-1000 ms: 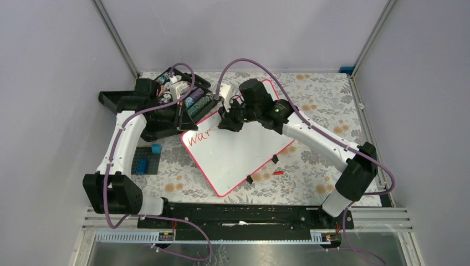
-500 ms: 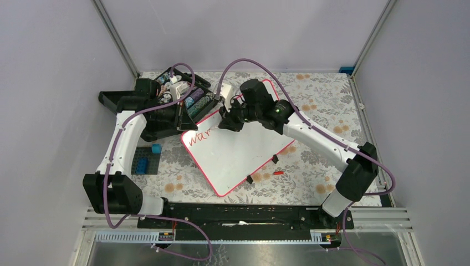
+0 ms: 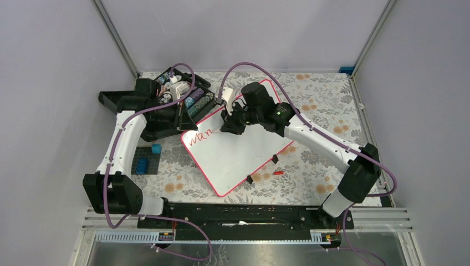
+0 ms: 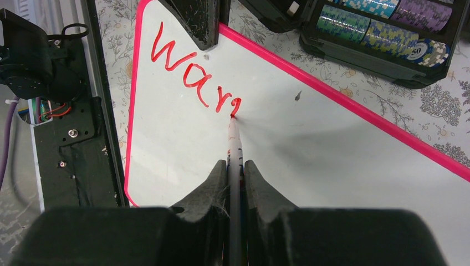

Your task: Write a sentence on the whiteboard

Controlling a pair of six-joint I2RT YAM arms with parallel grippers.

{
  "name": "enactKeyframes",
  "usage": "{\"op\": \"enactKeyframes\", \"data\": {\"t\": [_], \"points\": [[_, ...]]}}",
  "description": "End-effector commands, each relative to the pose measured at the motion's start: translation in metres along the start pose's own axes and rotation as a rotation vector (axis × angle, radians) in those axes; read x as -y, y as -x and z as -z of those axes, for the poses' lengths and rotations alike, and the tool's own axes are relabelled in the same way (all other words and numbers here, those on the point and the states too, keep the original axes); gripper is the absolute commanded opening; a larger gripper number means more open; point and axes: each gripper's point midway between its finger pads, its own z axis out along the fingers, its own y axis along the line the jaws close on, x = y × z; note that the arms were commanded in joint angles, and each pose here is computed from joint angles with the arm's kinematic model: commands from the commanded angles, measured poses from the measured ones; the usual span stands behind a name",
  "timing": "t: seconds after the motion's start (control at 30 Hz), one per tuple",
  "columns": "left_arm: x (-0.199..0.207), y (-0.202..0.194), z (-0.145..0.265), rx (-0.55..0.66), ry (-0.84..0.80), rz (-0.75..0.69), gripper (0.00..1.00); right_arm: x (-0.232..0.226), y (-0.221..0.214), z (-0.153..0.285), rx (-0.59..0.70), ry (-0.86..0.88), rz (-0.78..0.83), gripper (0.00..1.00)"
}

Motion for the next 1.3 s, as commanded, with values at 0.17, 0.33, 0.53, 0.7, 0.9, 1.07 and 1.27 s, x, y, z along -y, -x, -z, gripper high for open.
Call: {"op": "enactKeyframes", "data": {"t": [0.17, 0.33, 0.53, 0.7, 0.9, 1.07, 1.27], "points": [[-0.001, 0.001, -0.001, -0.011, 0.02, -0.038, 0.0, 0.021, 0.021, 0.002, 0.043, -0.078, 0.022, 0.0], [-0.001, 0.0, -0.001, -0.012, 0.018, -0.037, 0.0, 0.03, 0.029, 0.002, 0.059, -0.1, 0.009, 0.0], [-0.001, 0.0, -0.002, -0.015, 0.016, -0.035, 0.0, 0.037, 0.028, 0.005, 0.057, -0.119, 0.003, 0.0], [-0.002, 0.0, -0.002, -0.016, 0.017, -0.032, 0.0, 0.04, 0.022, 0.01, 0.05, -0.132, 0.0, 0.0], [-0.002, 0.0, -0.002, -0.016, 0.018, -0.033, 0.0, 0.032, 0.012, 0.012, 0.037, -0.106, -0.006, 0.0], [-0.001, 0.0, -0.002, -0.014, 0.018, -0.034, 0.0, 0.025, -0.001, 0.01, 0.017, -0.073, -0.027, 0.0], [0.0, 0.001, -0.001, -0.011, 0.019, -0.037, 0.0, 0.018, -0.007, 0.011, 0.011, -0.056, -0.033, 0.0]]}}
